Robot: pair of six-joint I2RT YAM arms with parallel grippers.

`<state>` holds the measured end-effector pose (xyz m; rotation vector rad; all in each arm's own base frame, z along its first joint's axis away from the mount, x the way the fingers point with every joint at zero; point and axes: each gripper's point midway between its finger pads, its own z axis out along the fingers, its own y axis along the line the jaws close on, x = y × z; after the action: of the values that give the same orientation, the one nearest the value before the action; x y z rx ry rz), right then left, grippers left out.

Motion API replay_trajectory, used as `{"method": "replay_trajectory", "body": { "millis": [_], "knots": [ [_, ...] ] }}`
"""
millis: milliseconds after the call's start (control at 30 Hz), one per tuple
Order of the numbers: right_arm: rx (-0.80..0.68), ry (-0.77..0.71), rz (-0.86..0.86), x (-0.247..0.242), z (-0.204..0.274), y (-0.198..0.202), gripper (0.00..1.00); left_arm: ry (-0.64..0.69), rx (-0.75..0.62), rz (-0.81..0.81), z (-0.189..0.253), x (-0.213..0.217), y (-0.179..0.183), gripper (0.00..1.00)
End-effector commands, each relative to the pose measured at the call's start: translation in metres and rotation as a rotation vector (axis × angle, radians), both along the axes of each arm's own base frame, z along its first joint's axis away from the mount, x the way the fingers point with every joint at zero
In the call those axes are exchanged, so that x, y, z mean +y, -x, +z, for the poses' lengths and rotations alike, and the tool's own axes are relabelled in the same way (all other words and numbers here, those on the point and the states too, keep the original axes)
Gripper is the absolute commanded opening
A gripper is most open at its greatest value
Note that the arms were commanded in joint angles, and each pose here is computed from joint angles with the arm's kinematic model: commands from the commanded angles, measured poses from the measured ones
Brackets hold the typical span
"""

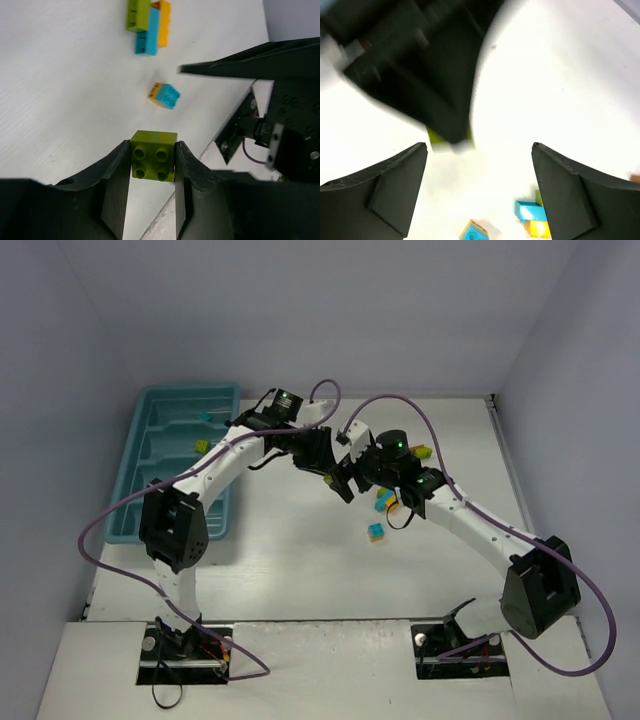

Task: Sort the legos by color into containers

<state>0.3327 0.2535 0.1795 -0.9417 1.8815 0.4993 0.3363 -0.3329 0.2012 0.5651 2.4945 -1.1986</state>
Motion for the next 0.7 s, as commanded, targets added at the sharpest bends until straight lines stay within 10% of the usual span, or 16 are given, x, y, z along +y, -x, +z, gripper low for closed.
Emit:
{"method": "replay_trajectory", "body": {
  "millis": [0, 333, 667],
  "knots": [
    [-0.083, -0.080, -0.081, -0.010, 0.036, -0.019, 0.82, -0.065, -0.118, 0.113, 0.018, 0.050, -0.032, 0.01],
    [-0.031, -0.097, -0.240, -0.035, 0.029, -0.031, 0.76, -0.473, -0.248, 0.679, 0.000, 0.261, -0.132, 0.09],
    [0.023, -0.078, -0.258, -0.039, 0.011, -0.027, 0.76, -0.608, -0.287, 0.825, -0.030, 0.323, -0.193, 0.24]
  ]
}}
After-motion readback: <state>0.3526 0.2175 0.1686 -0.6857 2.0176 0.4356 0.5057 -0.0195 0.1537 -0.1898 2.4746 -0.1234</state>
